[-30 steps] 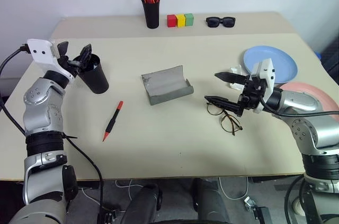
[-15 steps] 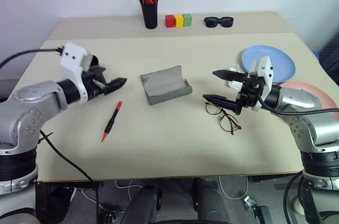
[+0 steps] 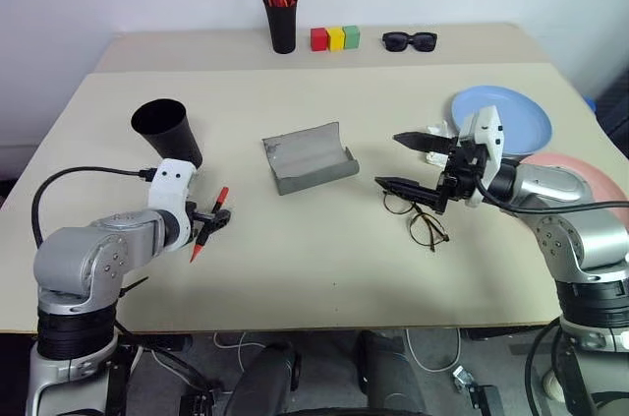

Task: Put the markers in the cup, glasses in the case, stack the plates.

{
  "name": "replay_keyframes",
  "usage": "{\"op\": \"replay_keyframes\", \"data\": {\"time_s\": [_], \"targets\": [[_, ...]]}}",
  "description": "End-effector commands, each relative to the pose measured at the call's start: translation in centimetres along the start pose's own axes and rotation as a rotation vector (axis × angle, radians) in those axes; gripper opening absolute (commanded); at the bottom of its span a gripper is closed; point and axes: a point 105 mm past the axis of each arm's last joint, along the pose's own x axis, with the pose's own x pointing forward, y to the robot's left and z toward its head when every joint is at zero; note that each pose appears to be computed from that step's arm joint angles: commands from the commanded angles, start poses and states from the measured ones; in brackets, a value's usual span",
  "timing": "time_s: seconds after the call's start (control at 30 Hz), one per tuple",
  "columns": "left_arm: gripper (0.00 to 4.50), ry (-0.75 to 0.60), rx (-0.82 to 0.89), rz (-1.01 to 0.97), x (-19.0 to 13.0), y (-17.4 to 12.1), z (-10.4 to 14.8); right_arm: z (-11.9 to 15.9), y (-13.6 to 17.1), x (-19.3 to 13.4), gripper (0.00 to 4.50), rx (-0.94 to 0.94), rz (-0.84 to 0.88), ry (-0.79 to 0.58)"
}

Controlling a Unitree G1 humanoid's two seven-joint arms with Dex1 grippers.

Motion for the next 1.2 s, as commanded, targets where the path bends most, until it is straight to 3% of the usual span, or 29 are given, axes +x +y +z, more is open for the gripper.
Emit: {"op": "replay_keyframes", "data": {"time_s": [0.03,0.27,0.3,0.37,0.57,0.73,0.9,1.2], "targets": [[3.7,0.029,-0.019,-0.062,0.4,-1.0,-0.6,1.1,-0.3,-0.1,4.5,-0.046,-0.011,-0.022],[0.29,0.058,0.028,-0.102,0.2,-1.7,-1.1,1.0,-0.3,-0.2,4.5,-0.051,-0.019,-0.024],[0.06,0.035,0.048,-0.106,0.1,-1.7,-0.7,1.0,-0.3,-0.2,4.5,-0.049,-0.021,-0.026],[0.06,-0.082,0.089,-0.124,-0.1,-1.9,1.5,0.9,-0.4,-0.2,4.5,-0.048,-0.024,-0.027],[0.06,-0.766,0.205,-0.184,-4.5,-3.0,13.4,0.7,-0.6,-0.1,4.5,-0.05,-0.022,-0.026],[0.06,-1.054,0.209,0.014,-8.2,1.8,18.7,0.8,-0.9,0.1,4.5,-0.061,-0.022,-0.033],[0.06,-1.175,0.226,0.161,-10.6,6.5,20.0,0.9,-1.1,0.2,4.5,-0.062,-0.027,-0.04],[0.06,-1.212,0.124,0.258,-6.8,9.3,17.7,1.2,-1.1,0.3,4.5,-0.072,-0.024,-0.043]]}}
